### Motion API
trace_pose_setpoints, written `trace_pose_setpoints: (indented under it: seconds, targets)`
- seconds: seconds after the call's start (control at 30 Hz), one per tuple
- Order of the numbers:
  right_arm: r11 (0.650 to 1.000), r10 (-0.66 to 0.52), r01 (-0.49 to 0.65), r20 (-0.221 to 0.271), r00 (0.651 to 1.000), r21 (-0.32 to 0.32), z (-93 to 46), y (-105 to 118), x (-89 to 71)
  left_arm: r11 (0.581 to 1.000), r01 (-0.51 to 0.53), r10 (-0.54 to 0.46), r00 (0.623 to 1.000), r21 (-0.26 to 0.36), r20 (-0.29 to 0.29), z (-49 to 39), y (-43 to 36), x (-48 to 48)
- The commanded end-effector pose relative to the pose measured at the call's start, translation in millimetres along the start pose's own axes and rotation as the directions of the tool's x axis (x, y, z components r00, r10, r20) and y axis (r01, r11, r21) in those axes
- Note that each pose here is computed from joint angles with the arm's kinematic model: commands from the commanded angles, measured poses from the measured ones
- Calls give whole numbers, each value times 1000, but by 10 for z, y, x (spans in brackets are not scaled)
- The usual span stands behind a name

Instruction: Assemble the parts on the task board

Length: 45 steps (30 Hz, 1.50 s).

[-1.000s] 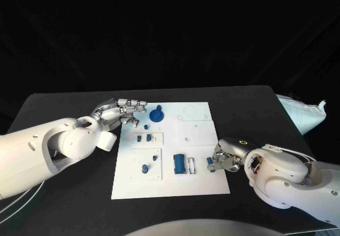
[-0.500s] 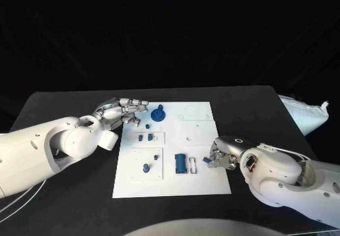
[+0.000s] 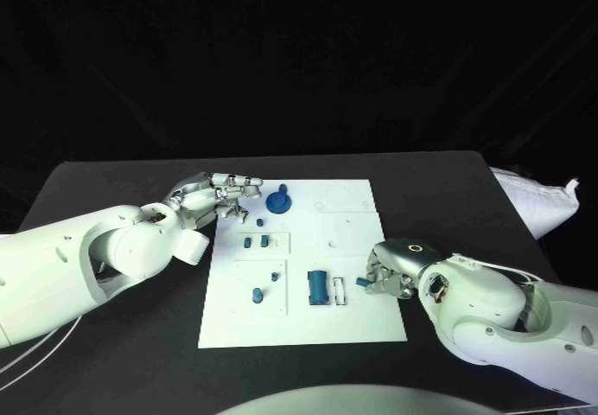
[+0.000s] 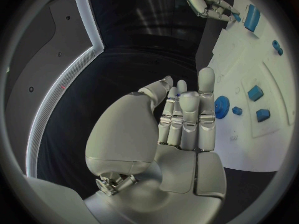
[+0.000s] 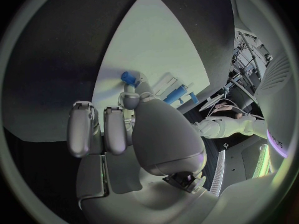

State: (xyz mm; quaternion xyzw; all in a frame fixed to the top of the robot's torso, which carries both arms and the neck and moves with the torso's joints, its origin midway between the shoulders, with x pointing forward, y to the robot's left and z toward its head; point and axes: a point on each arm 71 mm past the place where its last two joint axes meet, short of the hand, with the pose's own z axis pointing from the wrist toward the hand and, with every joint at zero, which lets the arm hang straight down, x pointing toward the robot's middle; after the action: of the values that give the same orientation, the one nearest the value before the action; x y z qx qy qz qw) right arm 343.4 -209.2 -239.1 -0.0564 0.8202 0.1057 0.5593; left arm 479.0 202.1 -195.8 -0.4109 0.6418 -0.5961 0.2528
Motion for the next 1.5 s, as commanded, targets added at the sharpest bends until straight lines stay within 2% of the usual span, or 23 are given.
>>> trace_pose_setpoints:
  seconds: [0.03, 0.27, 0.53, 0.7, 0.97, 1.07, 1.27, 1.5]
  targets:
    - [997, -67, 71, -114, 991, 31, 9, -59, 223, 1000, -5, 5, 1000, 3, -27, 6, -3, 35]
    - [998, -60, 63, -100, 993, 22, 0, -23, 260, 1000, -7, 7, 1000, 2, -28, 4, -2, 35]
    - [999, -27, 28, -44, 999, 18, -17, 10, 227, 1000, -10, 10, 1000, 2, -29, 6, -1, 38]
    - [990, 142, -143, 17, 990, 22, -68, 28, 161, 1000, -11, 11, 999, 1, -36, 6, 1, 40]
    - [964, 264, -265, 44, 964, 30, -128, 36, 96, 1000, -9, 9, 999, 1, -51, 8, 4, 64]
    - [949, 312, -313, 44, 949, 40, -146, 29, 78, 1000, -9, 9, 999, 1, -51, 6, 5, 62]
    - [916, 395, -394, 8, 919, 71, -157, 30, 88, 1000, -8, 8, 999, 1, -53, 6, 5, 67]
    - [893, 444, -440, -17, 896, 98, -154, 29, 107, 1000, -8, 9, 999, 1, -52, 2, 5, 65]
